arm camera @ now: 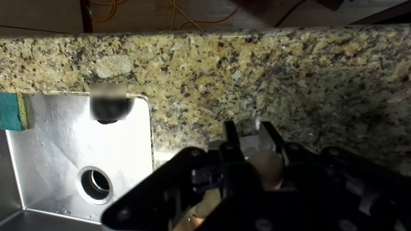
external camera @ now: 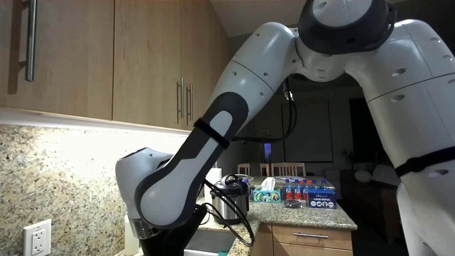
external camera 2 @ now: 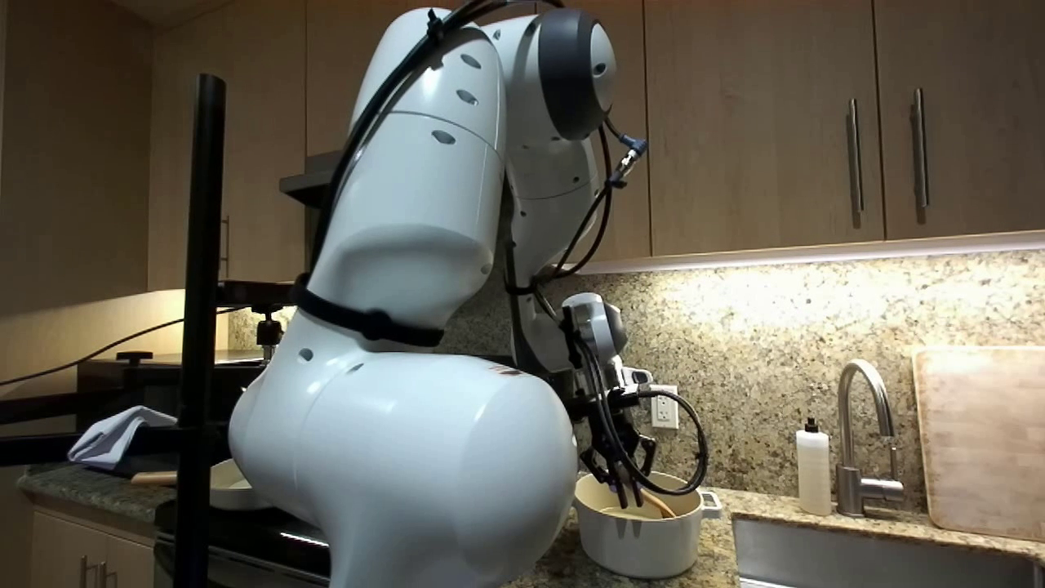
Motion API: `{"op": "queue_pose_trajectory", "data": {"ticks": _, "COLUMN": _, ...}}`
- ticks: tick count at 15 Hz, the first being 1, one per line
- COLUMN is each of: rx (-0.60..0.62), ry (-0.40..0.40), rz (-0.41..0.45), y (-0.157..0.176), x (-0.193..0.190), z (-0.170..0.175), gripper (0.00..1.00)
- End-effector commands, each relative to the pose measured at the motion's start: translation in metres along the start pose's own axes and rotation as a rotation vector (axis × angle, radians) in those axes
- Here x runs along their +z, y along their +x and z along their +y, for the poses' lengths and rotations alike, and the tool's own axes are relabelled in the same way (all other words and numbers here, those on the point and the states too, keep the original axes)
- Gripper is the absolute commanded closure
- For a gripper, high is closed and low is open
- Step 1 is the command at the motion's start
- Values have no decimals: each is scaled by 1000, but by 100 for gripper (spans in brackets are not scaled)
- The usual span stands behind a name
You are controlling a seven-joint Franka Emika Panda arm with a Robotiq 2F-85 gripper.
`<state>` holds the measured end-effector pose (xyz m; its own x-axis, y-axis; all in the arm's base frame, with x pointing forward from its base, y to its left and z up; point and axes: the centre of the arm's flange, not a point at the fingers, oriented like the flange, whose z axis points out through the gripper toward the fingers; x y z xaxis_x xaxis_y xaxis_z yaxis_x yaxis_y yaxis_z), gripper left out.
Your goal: Pick up the cooking stick and stir in the pot
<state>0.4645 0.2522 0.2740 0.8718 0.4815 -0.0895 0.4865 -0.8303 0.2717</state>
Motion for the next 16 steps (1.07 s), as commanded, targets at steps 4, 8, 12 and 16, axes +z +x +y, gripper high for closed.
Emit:
{"op": "queue_pose_trajectory", "data": {"ticks": 4, "rx": 35, "ry": -36, "rz": -55, "y": 46, "x": -10, "z": 13, "gripper": 94}}
{"op": "queue_pose_trajectory", "data": {"ticks": 8, "rx": 100, "ry": -33, "rz": -79, "y": 57, "x": -16, "z": 31, "gripper": 94}}
{"op": "queue_pose_trajectory", "data": {"ticks": 12, "rx": 171, "ry": -4, "rz": -87, "y": 55, "x": -20, "z": 49, "gripper": 94}}
{"op": "queue_pose_trajectory", "data": {"ticks": 16, "rx": 247, "ry": 18, "rz": -95, "y": 40, "x": -18, "z": 56, "gripper": 94}}
